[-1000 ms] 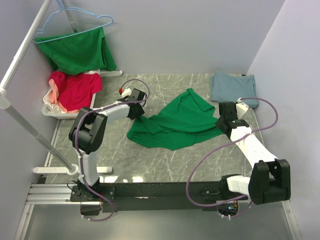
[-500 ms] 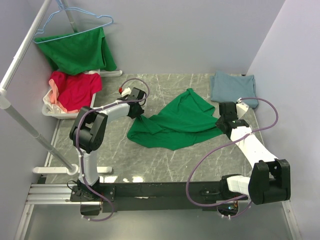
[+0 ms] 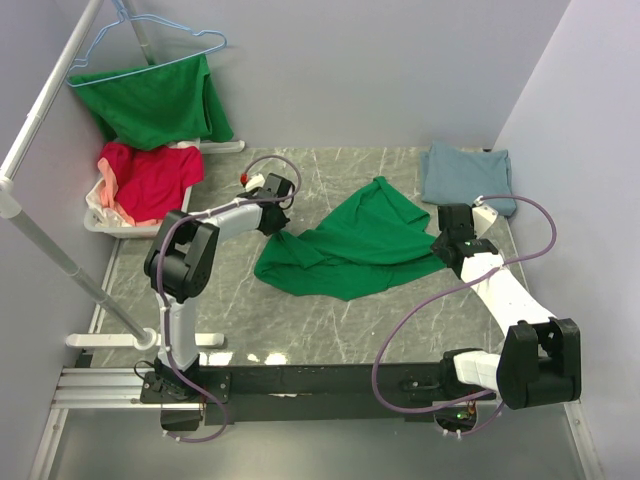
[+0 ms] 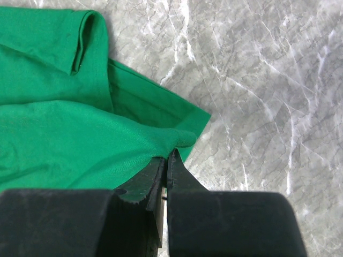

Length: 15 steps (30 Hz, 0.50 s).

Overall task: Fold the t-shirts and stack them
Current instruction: Flatten the tshirt out

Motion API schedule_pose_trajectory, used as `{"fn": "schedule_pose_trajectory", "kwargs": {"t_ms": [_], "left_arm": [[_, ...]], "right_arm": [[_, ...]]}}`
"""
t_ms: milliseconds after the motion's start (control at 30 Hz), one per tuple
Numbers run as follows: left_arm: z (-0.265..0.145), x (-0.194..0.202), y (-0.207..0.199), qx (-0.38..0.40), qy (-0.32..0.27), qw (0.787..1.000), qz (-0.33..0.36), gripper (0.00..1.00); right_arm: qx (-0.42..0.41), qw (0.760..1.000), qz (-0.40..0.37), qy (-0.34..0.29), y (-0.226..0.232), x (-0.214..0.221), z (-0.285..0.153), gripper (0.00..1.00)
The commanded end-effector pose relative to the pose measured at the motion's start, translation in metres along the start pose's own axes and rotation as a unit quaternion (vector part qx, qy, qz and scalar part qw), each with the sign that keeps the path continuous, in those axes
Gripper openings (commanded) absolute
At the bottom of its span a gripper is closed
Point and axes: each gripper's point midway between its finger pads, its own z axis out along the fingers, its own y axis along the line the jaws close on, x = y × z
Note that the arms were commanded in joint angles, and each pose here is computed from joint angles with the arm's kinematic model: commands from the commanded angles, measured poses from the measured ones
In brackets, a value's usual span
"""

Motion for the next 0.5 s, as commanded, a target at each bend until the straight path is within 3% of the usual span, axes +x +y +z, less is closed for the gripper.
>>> {"fn": "schedule_pose_trajectory", "kwargs": {"t_ms": [0, 200, 467], "left_arm": [[0.001, -0.003, -0.001, -0.007, 0.003, 1.0, 0.003, 0.01], [-0.017, -0.023, 0.003, -0.022, -0.029, 0.999, 0.003, 0.01], [-0.072, -0.076, 0.008, -0.031, -0.105, 0.994, -0.003, 0.01]], "right_arm": [[0.0, 1.0, 0.012, -0.022, -0.001, -0.012, -0.003, 0.0], [-0.001, 1.0, 0.015, -0.023, -0.001, -0.013, -0.004, 0.0], [-0.008, 0.999, 0.025, -0.039, 0.001, -0.027, -0.015, 0.0]]}}
